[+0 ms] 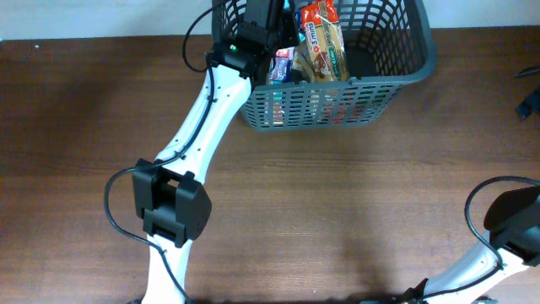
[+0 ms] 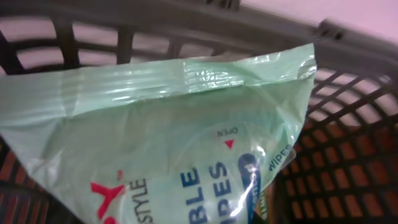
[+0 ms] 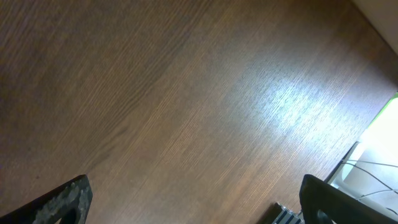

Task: Pack container
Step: 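Carry the wipes pack with the left gripper over the basket, then release the wipes pack into the basket with the left gripper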

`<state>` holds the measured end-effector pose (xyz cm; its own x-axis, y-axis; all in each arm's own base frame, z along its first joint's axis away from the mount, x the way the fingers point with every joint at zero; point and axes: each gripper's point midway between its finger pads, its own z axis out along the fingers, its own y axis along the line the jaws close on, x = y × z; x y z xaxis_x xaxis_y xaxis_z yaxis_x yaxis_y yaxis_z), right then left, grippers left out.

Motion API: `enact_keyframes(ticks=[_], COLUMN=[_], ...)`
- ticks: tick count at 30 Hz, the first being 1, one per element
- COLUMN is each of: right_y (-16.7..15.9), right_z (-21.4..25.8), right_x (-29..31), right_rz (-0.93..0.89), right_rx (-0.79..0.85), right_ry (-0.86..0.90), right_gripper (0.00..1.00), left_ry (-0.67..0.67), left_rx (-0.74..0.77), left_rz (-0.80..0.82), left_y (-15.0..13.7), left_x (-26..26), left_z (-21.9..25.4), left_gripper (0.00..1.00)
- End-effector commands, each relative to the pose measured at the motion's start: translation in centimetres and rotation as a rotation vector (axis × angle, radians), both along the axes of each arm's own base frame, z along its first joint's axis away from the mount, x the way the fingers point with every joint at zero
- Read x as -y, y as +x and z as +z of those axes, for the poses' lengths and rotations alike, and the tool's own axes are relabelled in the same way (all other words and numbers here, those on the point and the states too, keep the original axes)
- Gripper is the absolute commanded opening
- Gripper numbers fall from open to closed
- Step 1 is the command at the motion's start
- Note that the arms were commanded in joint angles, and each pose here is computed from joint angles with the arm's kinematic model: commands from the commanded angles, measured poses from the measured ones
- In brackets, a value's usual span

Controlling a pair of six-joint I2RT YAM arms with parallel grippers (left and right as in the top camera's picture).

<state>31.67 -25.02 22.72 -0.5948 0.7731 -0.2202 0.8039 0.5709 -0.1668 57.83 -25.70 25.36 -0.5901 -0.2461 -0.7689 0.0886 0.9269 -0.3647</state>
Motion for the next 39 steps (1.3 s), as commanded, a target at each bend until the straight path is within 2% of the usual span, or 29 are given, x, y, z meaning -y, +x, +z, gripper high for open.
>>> enact_keyframes(ticks=[1,4,8,10,16,21,27,30,34,39], right_y=[0.0,0.0,0.0,0.0,0.0,0.0,0.0,0.0,0.0,0.0], right_z=[-0.2,-0.2,-0.2,-0.2,-0.2,-0.2,-0.2,-0.2,-0.2,-0.2], right_x=[0.0,0.0,0.0,0.0,0.0,0.0,0.0,0.0,0.0,0.0], right_rz=[-0.013,-0.013,-0.013,-0.013,-0.013,-0.013,-0.013,-0.013,-0.013,-0.013], right_rx=[0.002,0.002,0.002,0.002,0.002,0.002,0.002,0.002,0.002,0.002], right_ry=[0.002,0.002,0.002,0.002,0.003,0.002,0.002,0.002,0.002,0.002], right_gripper=[0.99,0.99,0.99,0.99,0.99,0.99,0.99,0.99,0.99,0.99], left_ry=[0.055,0.069,0.072,0.071,0.067,0.052,0.083,0.083,0.102,0.194], left_rx=[-0.064,-0.094,-0.099,-0.098,-0.091,-0.035,0.133,0.204,0.263,0.265], left_rz=[0.007,0.007,0.007,0.008,0.018,0.021,-0.020,-0.002,0.106,0.214], left_y=[0.5,0.3,0.3,0.4,0.7,1.0,0.4,-0.8,-3.1,-7.1], left_x=[-0.3,-0.4,-0.4,-0.5,-1.1,-1.6,-2.5,-3.9,-7.8,-14.1], left_z=[-3.8,-5.0,-5.3,-5.3,-4.9,-1.7,7.1,11.7,17.0,20.8], left_gripper=[0.12,0.15,0.42,0.63,0.98,0.99,0.99,0.99,0.99,0.99])
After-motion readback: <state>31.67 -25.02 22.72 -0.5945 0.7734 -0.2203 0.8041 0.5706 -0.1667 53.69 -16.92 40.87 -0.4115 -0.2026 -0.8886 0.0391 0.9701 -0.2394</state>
